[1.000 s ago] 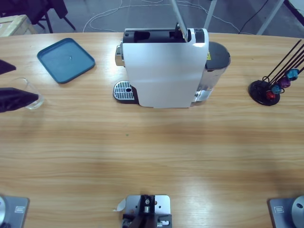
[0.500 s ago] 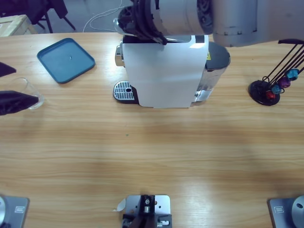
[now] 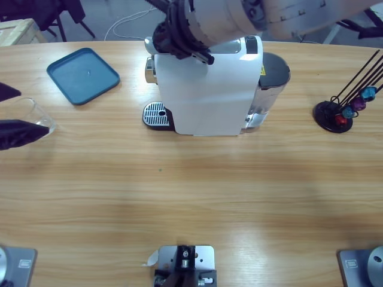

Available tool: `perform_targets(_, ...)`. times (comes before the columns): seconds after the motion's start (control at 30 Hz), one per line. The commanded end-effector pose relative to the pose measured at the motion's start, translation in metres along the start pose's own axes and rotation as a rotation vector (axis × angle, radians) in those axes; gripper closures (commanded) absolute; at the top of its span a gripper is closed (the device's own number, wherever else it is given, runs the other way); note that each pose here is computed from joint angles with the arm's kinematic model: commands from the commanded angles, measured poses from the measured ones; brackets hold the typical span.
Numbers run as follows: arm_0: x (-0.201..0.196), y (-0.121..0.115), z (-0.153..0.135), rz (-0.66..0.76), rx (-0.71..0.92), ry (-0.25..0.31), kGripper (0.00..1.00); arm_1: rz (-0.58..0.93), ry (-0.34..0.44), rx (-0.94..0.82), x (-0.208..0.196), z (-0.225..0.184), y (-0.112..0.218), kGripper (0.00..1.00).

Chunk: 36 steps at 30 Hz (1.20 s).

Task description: Pour coffee

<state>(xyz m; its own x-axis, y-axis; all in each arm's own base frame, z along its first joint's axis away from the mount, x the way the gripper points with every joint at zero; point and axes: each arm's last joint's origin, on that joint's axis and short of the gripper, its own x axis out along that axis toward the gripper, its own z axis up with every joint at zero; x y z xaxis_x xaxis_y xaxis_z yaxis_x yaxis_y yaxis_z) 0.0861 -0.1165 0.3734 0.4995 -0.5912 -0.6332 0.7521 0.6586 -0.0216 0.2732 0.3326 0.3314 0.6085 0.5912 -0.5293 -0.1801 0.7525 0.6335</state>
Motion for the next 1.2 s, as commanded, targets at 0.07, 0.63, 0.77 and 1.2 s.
perform_targets(0.07,0.003,0.009,-0.018,0.162,-0.02,0.038,0.0,0.054,0.032,-0.458,-0.034,-0.006,0.001,0.0)
perform_targets(0.63,0.036,0.081,-0.1,0.694,-0.441,0.054,0.0,0.036,0.054,-0.585,-0.201,-0.055,-0.09,0.0)
perform_targets(0.77,0.049,0.095,-0.108,0.747,-0.465,0.034,0.0,0.022,0.076,-0.578,-0.199,-0.06,-0.095,0.0)
perform_targets(1.2,0.094,0.128,-0.105,0.676,-0.416,0.132,0.0,-0.067,0.134,-0.543,-0.171,-0.075,-0.112,0.0)
